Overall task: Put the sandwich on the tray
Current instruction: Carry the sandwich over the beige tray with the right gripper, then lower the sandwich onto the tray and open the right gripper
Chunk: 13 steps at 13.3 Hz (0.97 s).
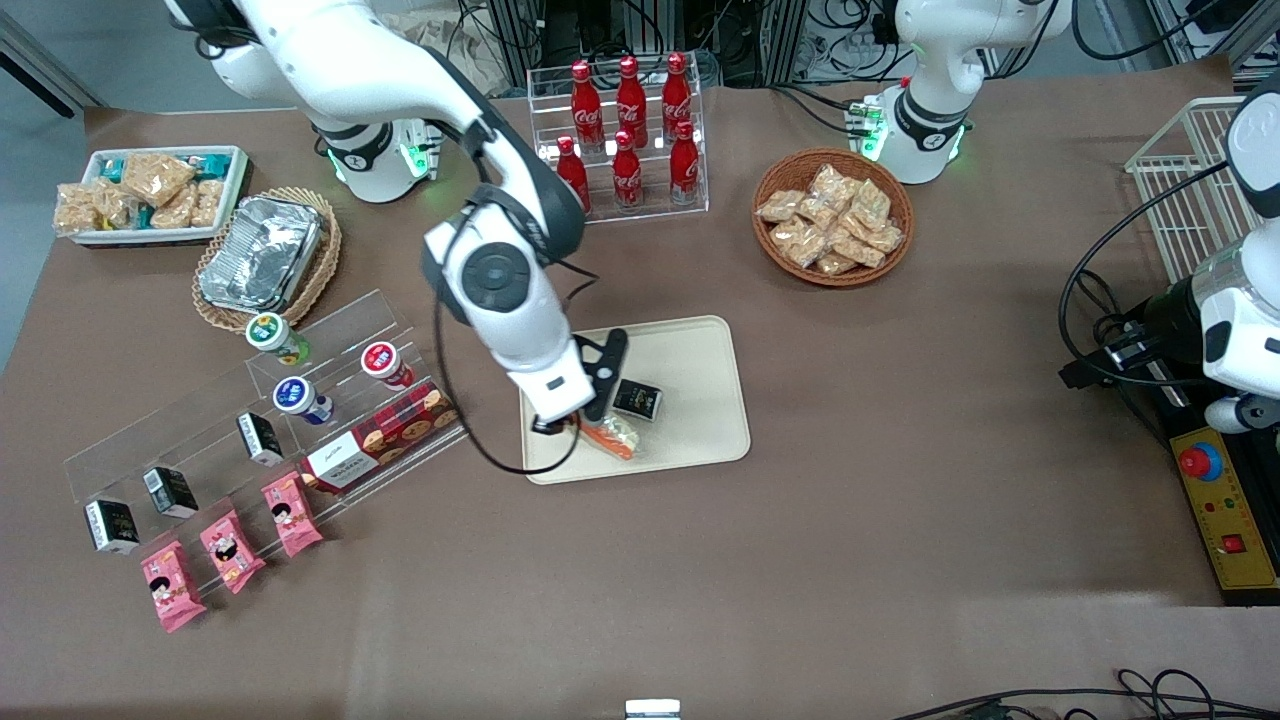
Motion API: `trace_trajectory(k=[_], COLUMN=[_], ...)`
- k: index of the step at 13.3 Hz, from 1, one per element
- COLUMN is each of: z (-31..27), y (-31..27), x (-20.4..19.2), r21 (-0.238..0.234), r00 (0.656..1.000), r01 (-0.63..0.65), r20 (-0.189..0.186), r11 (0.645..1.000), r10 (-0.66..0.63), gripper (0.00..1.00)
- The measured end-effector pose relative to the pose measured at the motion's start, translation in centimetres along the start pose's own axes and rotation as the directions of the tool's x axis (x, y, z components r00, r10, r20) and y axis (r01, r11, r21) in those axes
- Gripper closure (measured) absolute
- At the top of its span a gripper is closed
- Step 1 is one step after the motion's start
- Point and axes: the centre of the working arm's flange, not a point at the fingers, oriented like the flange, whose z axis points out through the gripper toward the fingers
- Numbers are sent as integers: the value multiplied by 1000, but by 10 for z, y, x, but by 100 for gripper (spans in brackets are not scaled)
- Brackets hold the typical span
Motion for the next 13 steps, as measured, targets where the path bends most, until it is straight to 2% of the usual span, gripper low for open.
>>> trace_trajectory(k=[2,4,5,7,9,13], z=[15,26,35,55,70,89], y=[-20,-36,-43,-49,-49,-48], x=[18,33,37,40,38,37], r21=[-58,-139,-158,-158,-146,-105], r00=[994,971,958,949,949,967], r01=[104,231,274,303,299,243], r20=[38,102,127,146,147,105], r11=[993,963,949,940,943,964], r10=[-101,-218,-256,-281,-279,-232], gripper=[63,63,63,63,63,59])
